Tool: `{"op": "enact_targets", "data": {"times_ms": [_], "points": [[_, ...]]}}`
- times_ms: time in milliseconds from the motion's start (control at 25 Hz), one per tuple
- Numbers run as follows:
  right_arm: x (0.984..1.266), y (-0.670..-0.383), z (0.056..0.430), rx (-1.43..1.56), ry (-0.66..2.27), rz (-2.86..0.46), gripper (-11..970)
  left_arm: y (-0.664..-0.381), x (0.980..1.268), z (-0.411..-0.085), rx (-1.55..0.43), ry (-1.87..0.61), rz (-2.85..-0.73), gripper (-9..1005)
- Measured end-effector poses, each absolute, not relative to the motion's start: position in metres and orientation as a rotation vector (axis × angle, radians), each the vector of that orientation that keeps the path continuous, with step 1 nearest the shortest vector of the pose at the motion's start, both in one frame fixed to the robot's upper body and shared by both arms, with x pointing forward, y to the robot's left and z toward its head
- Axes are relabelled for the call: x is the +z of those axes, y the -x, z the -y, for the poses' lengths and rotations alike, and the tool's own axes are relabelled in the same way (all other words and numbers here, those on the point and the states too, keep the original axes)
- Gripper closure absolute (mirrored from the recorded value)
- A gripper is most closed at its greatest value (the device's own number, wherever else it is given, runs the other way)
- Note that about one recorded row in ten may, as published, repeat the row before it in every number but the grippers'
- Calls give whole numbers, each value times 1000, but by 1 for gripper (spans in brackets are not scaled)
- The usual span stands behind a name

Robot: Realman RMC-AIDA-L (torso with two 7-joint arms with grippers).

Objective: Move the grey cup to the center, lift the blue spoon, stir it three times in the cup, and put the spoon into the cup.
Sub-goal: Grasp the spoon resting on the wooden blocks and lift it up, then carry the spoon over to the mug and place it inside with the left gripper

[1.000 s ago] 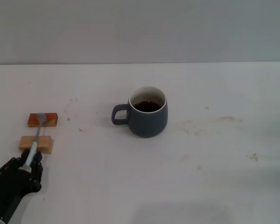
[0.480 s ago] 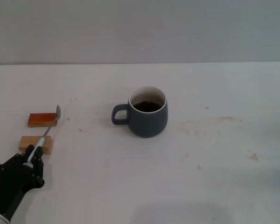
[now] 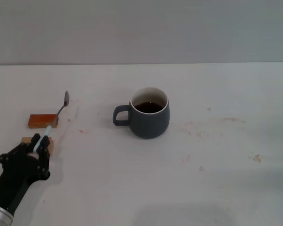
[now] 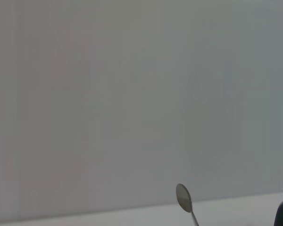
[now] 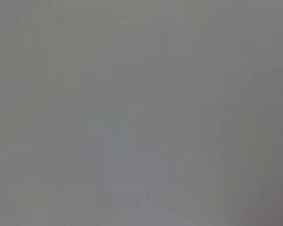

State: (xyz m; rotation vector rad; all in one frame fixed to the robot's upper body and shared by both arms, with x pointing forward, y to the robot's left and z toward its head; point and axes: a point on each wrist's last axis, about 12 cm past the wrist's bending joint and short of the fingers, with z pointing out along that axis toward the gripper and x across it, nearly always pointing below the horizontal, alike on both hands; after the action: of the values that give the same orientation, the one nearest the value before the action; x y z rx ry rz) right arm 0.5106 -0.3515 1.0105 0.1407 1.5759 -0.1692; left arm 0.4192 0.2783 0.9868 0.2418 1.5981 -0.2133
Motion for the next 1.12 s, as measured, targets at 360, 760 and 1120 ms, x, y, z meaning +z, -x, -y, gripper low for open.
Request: {"op": "enact_targets", "data": {"times_ms": [360,760,1120], "points": [[1011,-512,349,-161,-139,-1571,961,-450,1011,-280,-270,-315,-1588,853],[1008,-507,350,-163,-147,-1580,961,-471,1045,-283,-322,-424,-1569,850],[1006,-502,348,-153,-163,-1578,961,-489,1074,-284,-310,-501,-1578,848]]}}
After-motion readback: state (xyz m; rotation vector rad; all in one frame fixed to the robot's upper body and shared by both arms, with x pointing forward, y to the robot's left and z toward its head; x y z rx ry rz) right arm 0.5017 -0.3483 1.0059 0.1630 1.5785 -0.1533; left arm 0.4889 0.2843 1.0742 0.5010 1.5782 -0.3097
